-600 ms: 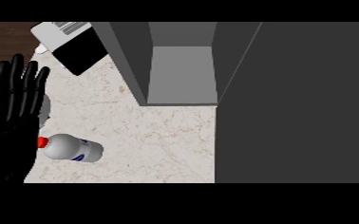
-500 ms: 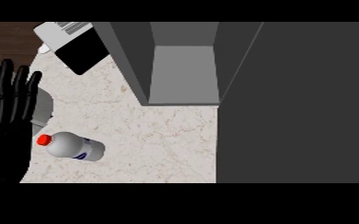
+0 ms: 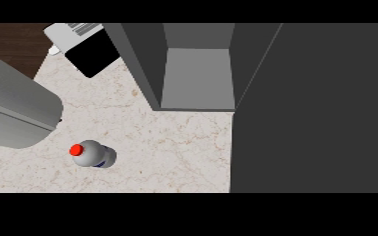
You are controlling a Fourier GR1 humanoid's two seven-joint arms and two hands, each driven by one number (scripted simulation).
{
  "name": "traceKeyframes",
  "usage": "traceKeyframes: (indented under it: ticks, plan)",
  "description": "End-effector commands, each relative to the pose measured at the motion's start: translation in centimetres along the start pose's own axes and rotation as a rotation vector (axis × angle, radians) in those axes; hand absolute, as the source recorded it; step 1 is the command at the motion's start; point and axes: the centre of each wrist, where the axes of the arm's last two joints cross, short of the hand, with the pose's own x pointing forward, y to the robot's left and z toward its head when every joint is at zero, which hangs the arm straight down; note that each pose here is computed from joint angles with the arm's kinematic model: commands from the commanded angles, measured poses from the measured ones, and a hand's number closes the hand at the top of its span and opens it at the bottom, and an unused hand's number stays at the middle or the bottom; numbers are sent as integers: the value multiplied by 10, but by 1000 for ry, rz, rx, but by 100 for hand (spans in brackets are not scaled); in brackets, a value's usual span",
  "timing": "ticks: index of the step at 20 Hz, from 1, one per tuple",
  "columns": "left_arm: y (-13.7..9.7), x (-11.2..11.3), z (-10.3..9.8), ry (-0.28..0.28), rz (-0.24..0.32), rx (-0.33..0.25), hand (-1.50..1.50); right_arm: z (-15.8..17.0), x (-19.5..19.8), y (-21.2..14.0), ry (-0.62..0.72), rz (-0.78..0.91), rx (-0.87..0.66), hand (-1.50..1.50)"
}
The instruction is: Pick up the bottled water, place it into the cabinet and close the cabinet
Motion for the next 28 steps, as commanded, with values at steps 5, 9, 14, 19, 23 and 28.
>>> traceKeyframes:
  ticks: [5,9,14,19,23,28]
  plan:
    - [5,48,58,63,63,56,-150,40,31,-7,42,-47,46,-150]
    - [17,40,62,65,74,76,-150,62,49,1,33,-53,42,-150]
    - [11,46,64,80,70,63,-150,70,50,0,44,-64,48,-150]
    - [19,27,66,80,64,77,-150,78,57,1,31,-52,52,-150]
    - [22,28,62,74,53,104,-150,73,52,-1,21,-44,56,-150]
    - [40,6,51,123,40,133,-150,91,55,-5,39,-38,84,-150]
